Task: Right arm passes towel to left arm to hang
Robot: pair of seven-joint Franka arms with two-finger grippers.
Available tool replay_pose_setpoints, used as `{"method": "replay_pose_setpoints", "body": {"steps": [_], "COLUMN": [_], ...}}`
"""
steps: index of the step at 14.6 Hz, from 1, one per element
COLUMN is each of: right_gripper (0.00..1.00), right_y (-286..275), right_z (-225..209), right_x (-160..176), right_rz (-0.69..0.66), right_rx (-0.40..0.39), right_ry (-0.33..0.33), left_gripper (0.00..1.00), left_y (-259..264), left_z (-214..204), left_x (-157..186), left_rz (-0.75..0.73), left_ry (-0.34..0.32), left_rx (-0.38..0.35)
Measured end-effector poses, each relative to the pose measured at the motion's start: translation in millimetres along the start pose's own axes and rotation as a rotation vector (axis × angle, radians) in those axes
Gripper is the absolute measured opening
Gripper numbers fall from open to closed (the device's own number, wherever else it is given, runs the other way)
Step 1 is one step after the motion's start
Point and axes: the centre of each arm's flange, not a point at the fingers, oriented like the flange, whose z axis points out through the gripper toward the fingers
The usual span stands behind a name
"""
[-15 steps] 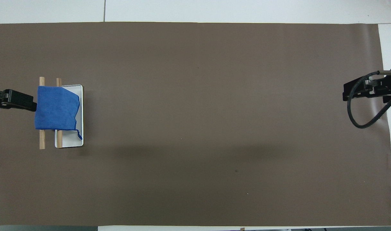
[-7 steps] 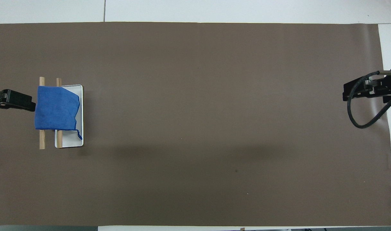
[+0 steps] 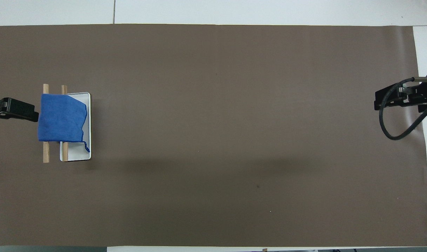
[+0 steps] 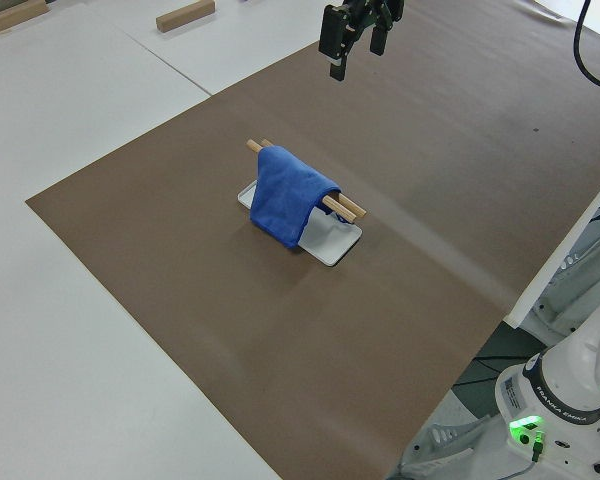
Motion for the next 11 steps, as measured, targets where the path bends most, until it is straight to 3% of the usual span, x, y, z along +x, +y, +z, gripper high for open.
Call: {"method": "replay_pose_setpoints", "body": {"steps": [11], "right_gripper": [1.00], "right_y": [0.0], "right_z": [0.0], "right_x": [0.0], "right_rz": [0.000], "right_rx": [0.000], "right_ry": [0.000], "left_gripper": [1.00], "left_y": [-8.0], "left_z": [-0.1], "left_x": [-0.4], "left_rz": [-0.015], "left_ry": [0.000], "left_rx": [-0.001]}}
